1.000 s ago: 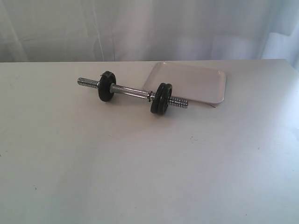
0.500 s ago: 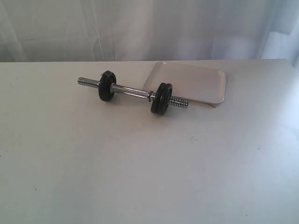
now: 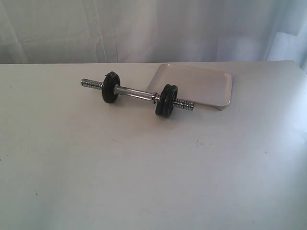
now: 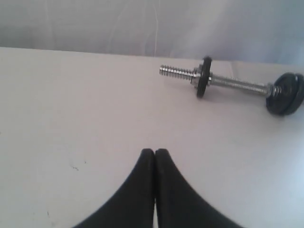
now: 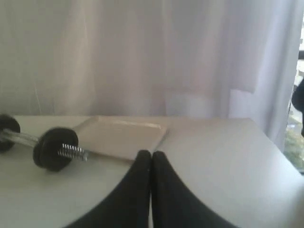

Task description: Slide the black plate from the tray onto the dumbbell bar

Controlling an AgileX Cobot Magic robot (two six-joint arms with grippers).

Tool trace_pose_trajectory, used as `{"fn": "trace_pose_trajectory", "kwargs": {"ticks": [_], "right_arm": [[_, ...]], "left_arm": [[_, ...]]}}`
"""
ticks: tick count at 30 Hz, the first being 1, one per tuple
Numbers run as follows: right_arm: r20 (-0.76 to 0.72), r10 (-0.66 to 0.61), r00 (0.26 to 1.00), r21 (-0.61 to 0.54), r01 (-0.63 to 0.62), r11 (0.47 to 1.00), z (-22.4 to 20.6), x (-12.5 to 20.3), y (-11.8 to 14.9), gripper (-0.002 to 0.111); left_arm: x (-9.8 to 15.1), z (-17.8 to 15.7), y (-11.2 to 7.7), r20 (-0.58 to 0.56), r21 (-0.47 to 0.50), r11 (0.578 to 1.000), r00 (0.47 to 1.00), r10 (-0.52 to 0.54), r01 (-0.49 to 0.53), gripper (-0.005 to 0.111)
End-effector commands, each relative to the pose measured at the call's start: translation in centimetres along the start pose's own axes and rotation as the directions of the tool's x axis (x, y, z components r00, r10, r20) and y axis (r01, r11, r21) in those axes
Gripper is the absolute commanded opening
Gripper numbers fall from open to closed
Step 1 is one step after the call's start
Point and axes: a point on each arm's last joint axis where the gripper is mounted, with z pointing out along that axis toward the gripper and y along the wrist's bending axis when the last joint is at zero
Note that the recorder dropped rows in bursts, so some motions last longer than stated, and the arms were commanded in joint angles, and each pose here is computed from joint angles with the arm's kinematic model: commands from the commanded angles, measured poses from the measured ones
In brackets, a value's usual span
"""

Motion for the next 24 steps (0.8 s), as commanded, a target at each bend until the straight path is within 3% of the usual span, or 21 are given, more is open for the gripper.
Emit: {"fn": "trace_pose_trajectory", "kwargs": {"ticks": [1, 9, 24], "right_arm": [[-0.061, -0.001, 0.998, 0.004, 0.002, 1.0, 0.1, 1.6, -0.1, 0.0], [-0.104, 0.082, 0.991, -0.006, -0.083, 0.997, 0.1, 2.0, 0.1, 0.0], [-0.206, 0.121, 0.971, -0.01, -0.126, 0.992, 0.0, 2.9, 0.3, 0.0]], "left_arm": [[0.7, 0.0, -0.2, -0.059, 0.024, 0.999, 0.997, 0.044, -0.042, 0.0], [0.7, 0.0, -0.1, -0.057, 0.018, 0.998, 0.997, 0.06, -0.059, 0.0], [1.0, 0.0, -0.2, -0.089, 0.03, 0.997, 0.993, 0.072, -0.07, 0.0]]}}
